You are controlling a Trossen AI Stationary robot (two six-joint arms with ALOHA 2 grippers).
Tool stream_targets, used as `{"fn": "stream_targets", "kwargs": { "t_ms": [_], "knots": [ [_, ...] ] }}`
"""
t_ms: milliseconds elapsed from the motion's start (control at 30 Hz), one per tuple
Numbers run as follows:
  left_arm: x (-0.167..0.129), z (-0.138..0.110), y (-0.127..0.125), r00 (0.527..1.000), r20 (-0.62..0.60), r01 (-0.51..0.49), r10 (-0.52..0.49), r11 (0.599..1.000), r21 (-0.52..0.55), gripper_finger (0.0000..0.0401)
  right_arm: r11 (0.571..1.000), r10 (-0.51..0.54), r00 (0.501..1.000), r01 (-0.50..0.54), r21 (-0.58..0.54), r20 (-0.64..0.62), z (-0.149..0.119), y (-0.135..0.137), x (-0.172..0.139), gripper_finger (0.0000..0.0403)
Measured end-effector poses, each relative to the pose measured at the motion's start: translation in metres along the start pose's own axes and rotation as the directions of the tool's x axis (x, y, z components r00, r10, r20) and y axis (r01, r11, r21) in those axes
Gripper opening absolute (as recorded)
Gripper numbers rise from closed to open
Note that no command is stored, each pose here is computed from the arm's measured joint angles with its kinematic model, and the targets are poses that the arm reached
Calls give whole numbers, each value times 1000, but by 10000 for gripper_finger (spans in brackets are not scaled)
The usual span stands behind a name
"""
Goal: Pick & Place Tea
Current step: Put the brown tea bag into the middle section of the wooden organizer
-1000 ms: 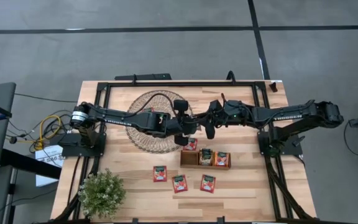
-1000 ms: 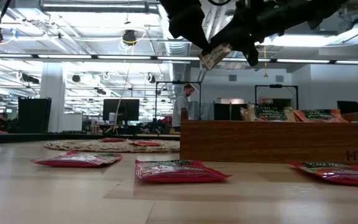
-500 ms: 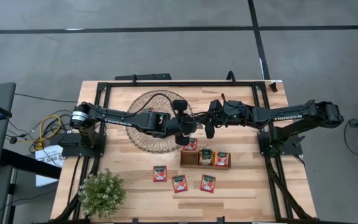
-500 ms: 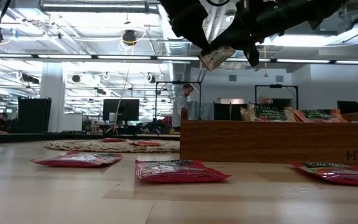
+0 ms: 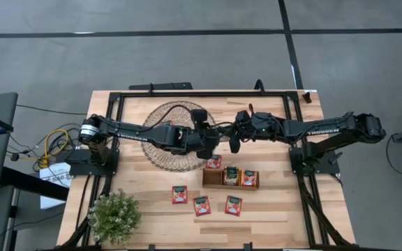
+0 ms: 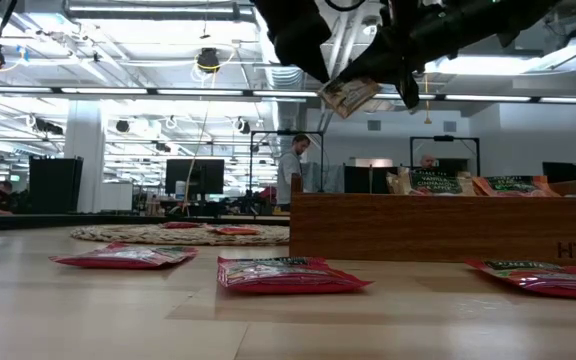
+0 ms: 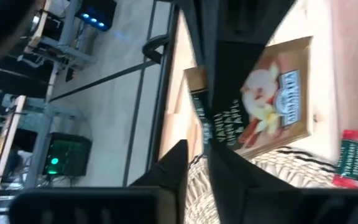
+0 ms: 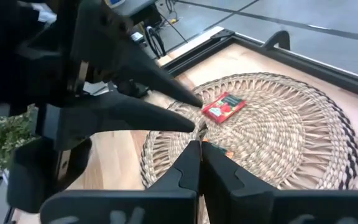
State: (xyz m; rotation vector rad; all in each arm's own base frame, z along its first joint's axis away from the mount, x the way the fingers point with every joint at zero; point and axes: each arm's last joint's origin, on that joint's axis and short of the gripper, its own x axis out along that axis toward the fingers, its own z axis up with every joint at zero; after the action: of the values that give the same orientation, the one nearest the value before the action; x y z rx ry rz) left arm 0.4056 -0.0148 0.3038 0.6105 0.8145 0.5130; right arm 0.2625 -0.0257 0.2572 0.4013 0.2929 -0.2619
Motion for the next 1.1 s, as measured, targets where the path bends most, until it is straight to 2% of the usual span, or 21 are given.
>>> {"fn": "stream_targets", "kwargs": {
  "t_ms": [133, 233, 300, 367, 467, 567, 700, 833, 933, 1100],
  "knots": [
    [0, -3, 0, 998, -33, -45, 45, 999, 19, 104, 1000, 1, 1000, -1, 8, 0, 0, 0, 0, 0],
    [-1, -13, 1, 986, -128, -96, 108, 991, 98, 134, 1000, 11, 1000, -11, 4, 3, 1, 4, -4, 0],
    [-2, -23, 0, 972, -206, -89, 110, 990, 111, 148, 1000, 24, 1000, -24, -1, 14, 2, 10, -10, 0],
    [-3, -35, 2, 954, -292, -48, 64, 997, 61, 157, 1000, 27, 1000, -28, -15, -4, 0, 16, -21, 0],
    [-4, -51, 5, 907, -412, 57, -86, 995, -82, 161, 999, 21, 1000, -21, -29, -9, -5, 31, -38, 0],
    [-5, -59, 6, 866, -478, 69, -142, 983, -167, 162, 999, -7, 1000, 7, -32, -12, -17, 50, -54, 0],
    [-6, -58, 5, 874, -466, 44, -141, 976, -212, 162, 997, -79, 996, 80, -11, 48, -41, 77, -71, 0],
    [-8, -53, 1, 892, -428, 49, -147, 972, -231, 162, 987, -157, 982, 153, 49, 105, -78, 95, -82, 0],
    [-10, -51, -2, 899, -412, 56, -151, 971, -233, 162, 982, -173, 972, 159, 101, 157, -102, 108, -85, 0],
    [-13, -49, -6, 903, -401, 67, -155, 972, -226, 162, 986, -145, 976, 129, 102, 165, -134, 126, -74, 0]
  ]
}}
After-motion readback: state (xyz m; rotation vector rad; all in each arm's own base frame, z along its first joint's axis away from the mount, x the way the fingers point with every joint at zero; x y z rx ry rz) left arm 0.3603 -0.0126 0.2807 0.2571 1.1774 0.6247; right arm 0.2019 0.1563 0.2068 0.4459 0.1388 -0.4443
